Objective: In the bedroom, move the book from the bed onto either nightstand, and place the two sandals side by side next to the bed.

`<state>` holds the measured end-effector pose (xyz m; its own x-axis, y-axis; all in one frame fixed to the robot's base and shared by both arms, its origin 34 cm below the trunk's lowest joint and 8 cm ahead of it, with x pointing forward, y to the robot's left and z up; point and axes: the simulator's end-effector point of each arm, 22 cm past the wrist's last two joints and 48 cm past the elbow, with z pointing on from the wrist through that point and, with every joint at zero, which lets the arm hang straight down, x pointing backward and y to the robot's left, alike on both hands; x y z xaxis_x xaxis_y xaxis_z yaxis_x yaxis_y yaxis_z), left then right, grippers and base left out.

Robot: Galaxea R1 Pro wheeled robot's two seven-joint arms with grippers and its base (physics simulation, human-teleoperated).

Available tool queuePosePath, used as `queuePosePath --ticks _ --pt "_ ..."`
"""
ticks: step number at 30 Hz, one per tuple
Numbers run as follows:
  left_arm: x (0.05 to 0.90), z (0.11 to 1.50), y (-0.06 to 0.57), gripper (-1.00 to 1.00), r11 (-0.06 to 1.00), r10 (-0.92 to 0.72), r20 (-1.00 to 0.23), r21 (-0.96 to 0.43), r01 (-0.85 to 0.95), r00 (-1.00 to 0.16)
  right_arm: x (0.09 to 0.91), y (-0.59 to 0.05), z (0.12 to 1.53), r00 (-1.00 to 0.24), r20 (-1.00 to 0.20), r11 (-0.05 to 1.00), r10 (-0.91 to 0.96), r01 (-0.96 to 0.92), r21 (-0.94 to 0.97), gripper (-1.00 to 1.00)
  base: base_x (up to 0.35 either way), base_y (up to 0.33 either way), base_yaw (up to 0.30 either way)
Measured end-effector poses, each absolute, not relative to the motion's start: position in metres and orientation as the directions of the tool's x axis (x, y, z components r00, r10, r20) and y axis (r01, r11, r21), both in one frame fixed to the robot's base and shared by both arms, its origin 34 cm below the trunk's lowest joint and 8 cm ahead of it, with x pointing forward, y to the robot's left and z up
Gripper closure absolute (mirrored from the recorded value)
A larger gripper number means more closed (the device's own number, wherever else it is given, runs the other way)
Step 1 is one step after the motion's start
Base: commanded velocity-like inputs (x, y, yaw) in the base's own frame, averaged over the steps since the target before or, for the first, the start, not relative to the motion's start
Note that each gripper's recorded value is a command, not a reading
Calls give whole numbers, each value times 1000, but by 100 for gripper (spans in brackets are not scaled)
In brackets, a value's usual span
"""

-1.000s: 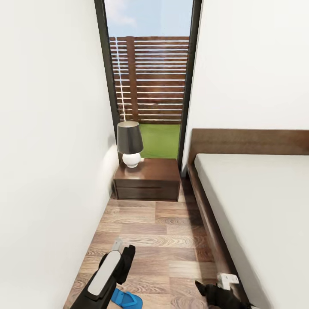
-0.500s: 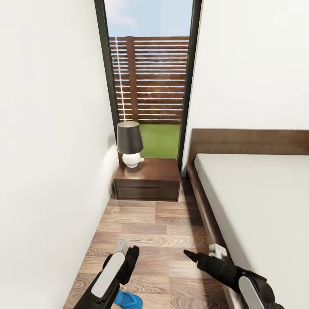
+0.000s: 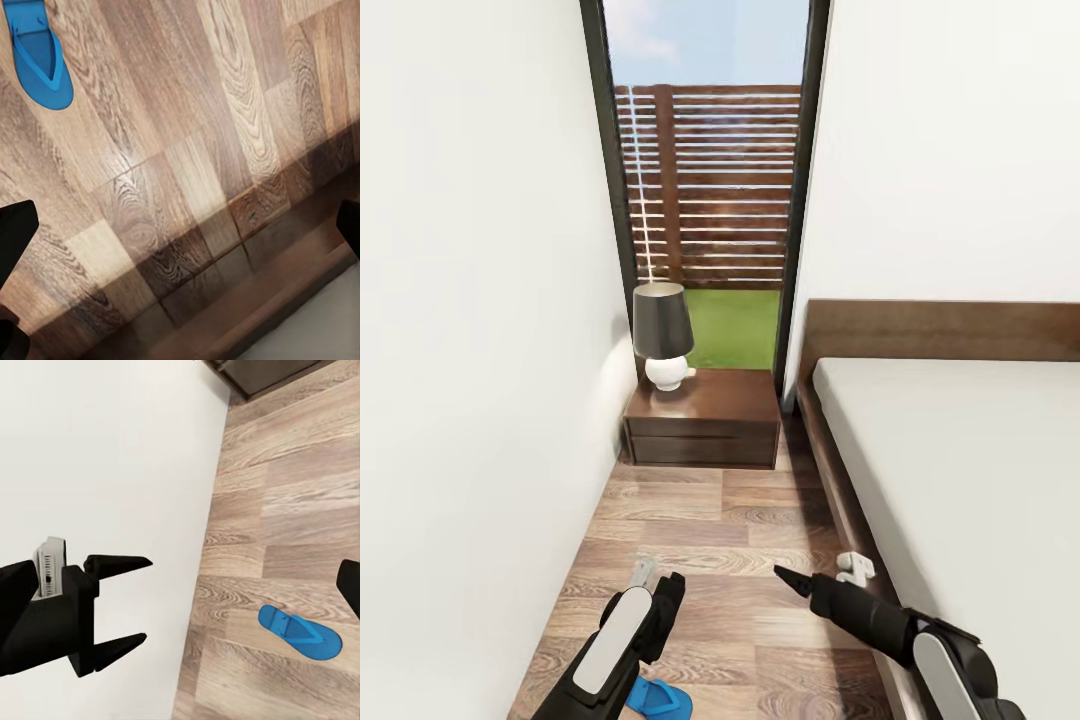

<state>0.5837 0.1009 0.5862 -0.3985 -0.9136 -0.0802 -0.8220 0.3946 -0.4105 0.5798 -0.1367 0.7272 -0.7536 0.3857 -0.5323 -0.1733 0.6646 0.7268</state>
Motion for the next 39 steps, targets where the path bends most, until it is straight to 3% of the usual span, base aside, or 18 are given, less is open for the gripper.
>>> queuePosePath --ticks 39 --pt "581 562 101 -100 395 -913 -80 -411 -821 -400 577 -111 701 -754 -521 658 399 -161 736 -100 0 0 0"
